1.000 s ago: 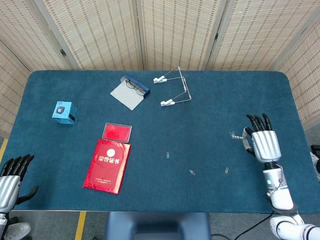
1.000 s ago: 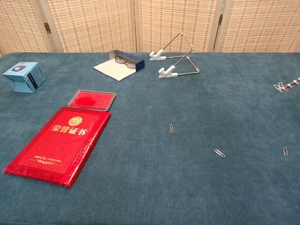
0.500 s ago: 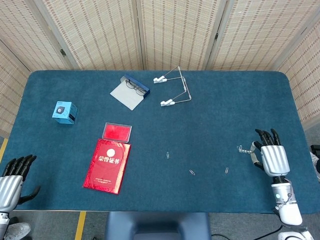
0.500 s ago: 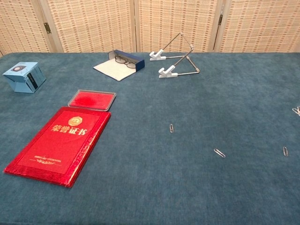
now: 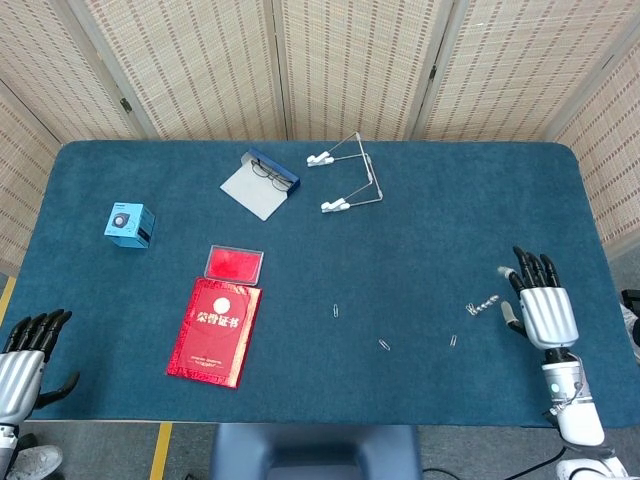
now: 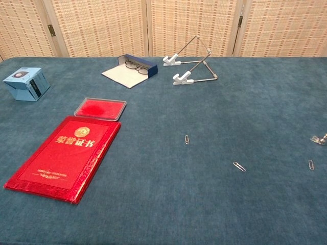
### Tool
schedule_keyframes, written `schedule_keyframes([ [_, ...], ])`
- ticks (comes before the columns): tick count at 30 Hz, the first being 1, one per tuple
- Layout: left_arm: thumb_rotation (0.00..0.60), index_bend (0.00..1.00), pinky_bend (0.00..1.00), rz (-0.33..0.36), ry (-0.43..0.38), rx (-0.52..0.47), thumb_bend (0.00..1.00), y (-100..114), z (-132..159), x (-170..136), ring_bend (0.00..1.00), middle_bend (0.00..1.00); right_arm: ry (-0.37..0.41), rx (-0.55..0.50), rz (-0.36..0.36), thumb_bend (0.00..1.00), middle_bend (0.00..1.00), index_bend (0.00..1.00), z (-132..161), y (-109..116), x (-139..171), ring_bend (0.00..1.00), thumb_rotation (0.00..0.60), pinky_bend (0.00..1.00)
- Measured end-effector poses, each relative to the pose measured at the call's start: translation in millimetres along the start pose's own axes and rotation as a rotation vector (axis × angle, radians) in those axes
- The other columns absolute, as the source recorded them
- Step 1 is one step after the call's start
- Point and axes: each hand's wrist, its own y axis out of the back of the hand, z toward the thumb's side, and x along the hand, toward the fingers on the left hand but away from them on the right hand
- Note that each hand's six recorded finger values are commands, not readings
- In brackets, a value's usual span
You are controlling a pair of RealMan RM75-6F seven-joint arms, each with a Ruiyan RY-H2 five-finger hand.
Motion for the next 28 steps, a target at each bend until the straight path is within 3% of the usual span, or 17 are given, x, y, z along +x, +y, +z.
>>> schedule_keyframes([
  [10, 0.6, 0.0, 0.01, 0.001, 0.0, 0.001, 0.37, 0, 0, 0, 0.08, 0.09, -0.023, -0.02, 0.029, 0.3, 0.0, 0.0, -4, 10, 13, 0.0, 0.6, 0.0],
  [16, 0.6, 0.0, 0.01, -0.003, 0.007, 0.012, 0.37, -1, -1, 1, 0.08, 0.09, -0.079, -0.022, 0.053, 0.3, 0.0, 0.0, -3, 25, 43, 0.0, 0.6, 0.0],
  [20, 0.6, 0.0, 0.01, -0.007, 0.008, 0.024, 0.37, -4, 1, 2, 0.08, 0.09, -0.127, -0.002, 0.032, 0.3, 0.0, 0.0, -8, 35, 70, 0.0, 0.6, 0.0],
  [28, 0.6, 0.0, 0.01, 0.0, 0.008, 0.039, 0.37, -7, 5, 1, 0.08, 0.09, -0.106, 0.014, 0.073, 0.3, 0.0, 0.0, -6, 31, 81, 0.0, 0.6, 0.0],
])
